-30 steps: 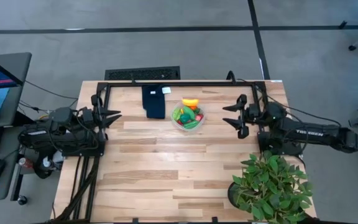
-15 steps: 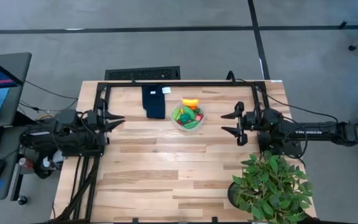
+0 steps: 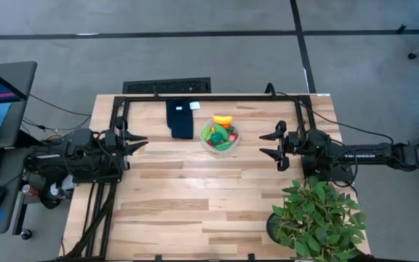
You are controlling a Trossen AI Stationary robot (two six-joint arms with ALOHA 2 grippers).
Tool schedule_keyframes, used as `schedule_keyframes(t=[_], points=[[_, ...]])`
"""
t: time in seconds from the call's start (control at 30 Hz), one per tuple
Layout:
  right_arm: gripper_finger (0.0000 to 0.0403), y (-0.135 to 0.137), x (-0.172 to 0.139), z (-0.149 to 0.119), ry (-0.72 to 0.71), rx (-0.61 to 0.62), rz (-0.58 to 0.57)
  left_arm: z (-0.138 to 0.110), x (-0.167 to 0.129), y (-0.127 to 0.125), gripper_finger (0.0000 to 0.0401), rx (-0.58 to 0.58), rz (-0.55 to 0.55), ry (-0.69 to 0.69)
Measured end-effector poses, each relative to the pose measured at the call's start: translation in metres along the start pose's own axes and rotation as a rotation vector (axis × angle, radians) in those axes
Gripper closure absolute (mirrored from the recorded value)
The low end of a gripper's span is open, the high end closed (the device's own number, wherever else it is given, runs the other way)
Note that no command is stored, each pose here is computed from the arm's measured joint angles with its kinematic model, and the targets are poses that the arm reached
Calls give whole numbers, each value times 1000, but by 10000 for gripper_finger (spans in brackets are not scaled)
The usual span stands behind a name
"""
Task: Pick and placing Produce into tupperware
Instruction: Return to Home Position
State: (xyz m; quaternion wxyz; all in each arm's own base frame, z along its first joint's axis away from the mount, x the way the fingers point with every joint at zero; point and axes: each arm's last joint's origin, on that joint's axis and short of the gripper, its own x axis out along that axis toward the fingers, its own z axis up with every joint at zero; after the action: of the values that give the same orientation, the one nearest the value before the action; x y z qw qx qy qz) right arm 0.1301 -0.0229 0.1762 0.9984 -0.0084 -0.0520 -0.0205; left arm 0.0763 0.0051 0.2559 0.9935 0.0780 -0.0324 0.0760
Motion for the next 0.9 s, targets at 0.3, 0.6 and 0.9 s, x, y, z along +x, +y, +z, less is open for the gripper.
schedule_keyframes(t=[0.3,0.6,0.9], points=[[177,1,0,-1,10,14,-28,-1,-1,0,351,6,8,3],[177,5,-3,3,-19,7,-60,4,-16,4,351,-27,54,-47],[177,11,-5,5,-33,-28,-13,-7,-11,4,351,-86,126,-47]])
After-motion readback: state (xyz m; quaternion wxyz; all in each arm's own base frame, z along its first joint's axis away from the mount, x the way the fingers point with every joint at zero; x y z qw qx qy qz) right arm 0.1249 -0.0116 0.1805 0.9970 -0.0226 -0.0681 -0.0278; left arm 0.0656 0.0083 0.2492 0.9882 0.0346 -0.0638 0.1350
